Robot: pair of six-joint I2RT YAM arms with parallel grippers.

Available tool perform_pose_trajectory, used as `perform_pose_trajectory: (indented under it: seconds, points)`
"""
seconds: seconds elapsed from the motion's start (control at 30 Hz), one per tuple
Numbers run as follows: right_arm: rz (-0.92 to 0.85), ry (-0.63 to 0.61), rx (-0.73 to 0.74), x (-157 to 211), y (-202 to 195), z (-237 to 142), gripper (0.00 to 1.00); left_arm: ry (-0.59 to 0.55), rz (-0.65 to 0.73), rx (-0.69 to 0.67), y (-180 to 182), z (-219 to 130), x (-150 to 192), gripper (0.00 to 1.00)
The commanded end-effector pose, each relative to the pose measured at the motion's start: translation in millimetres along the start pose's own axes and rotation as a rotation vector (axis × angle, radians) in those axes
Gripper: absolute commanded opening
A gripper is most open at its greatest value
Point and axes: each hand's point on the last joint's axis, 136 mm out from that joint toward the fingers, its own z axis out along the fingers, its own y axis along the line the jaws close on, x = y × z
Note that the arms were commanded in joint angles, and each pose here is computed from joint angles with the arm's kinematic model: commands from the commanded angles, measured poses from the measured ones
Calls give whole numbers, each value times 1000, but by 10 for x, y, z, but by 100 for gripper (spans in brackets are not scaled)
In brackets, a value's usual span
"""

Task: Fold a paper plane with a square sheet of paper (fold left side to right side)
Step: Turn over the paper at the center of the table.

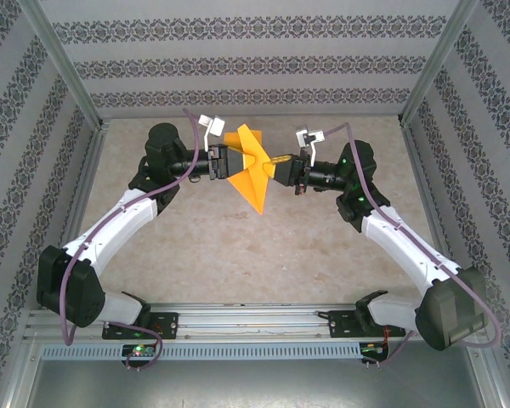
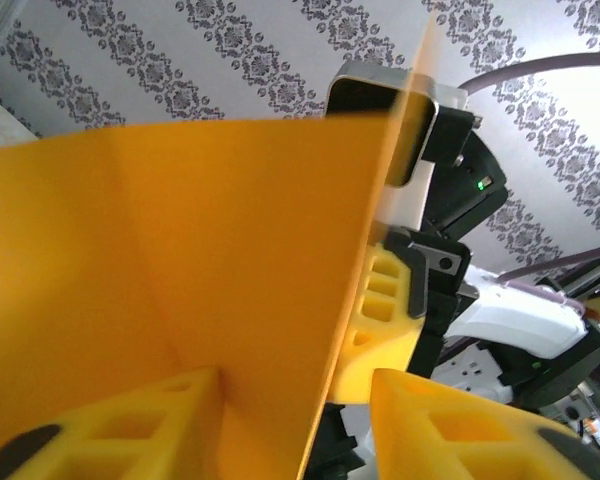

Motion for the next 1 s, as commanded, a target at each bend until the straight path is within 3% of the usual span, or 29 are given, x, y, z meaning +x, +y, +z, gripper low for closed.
perform_pose_trajectory:
  seconds: [0.0,0.17,0.33,0.53,0.8,0.97]
  points:
    - [-41,-12,-37,-99,127,21,0,-4,84,57,-197,24,-91,32]
    - [-39,-19,-24,-102,111,1,3,-7,93,51,-196,19,-95,21]
    - [-37,-38,0,-126,87,-46,16,-15,98,42,-180,19,-108,15]
    - [-53,-92,61,-221,75,-202,41,-41,114,40,-200,11,-153,9]
    - [-6,-153,192,-84,-81,-474,90,-66,135,46,-225,8,-195,8]
    - [78,-102,137,116,8,-411,98,-70,140,48,-221,12,-209,8]
